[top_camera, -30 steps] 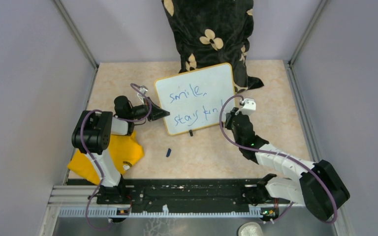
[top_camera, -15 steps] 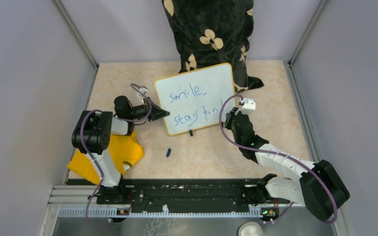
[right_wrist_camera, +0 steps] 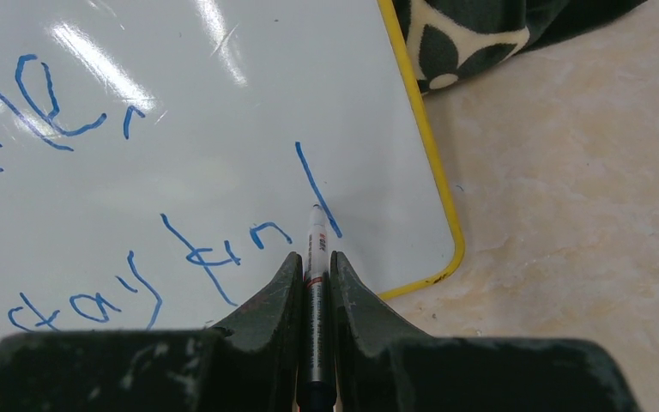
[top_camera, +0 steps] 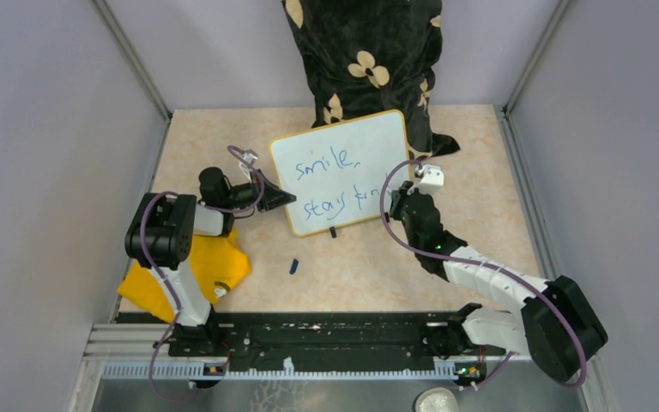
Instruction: Write a sentence on the whiteboard
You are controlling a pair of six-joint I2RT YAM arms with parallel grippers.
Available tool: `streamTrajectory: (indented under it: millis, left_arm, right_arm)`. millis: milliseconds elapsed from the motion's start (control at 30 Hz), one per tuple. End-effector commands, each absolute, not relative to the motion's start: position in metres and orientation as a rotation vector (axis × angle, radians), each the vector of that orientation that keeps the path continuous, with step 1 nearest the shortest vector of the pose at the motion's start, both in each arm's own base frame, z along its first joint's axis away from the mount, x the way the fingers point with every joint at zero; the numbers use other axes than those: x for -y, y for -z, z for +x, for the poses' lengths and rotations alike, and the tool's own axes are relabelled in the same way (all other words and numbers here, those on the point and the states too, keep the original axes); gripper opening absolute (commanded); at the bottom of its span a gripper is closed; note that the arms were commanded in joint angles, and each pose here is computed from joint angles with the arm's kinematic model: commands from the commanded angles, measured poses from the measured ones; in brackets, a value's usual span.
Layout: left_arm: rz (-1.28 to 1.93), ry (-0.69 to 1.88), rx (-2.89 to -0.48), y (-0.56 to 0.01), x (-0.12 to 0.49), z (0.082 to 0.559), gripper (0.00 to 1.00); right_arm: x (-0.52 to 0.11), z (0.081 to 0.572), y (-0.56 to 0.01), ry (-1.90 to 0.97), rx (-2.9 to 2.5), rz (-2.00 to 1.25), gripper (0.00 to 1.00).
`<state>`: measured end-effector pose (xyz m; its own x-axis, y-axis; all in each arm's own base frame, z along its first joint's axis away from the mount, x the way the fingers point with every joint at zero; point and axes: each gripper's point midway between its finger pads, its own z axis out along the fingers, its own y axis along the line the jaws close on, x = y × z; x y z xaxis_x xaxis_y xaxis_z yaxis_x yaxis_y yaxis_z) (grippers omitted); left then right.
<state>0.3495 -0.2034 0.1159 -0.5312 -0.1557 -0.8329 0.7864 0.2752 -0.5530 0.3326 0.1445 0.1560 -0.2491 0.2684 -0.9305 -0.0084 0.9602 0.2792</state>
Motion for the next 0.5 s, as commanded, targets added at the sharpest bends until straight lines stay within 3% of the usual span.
streamTrajectory:
  millis: [0,467]
  left_arm:
    - [0.531,1.349,-1.783,-0.085,0.204,0.354,0.0]
    - [0.529,1.348,-1.785,-0.085,0.204,0.354,0.0]
  right_arm:
    - [-0.156,0.344,-0.184,-0.338,-1.74,0.192,0.0]
    - [-0.154,0.328,-0.146,-0.356,-1.828,0.203,0.0]
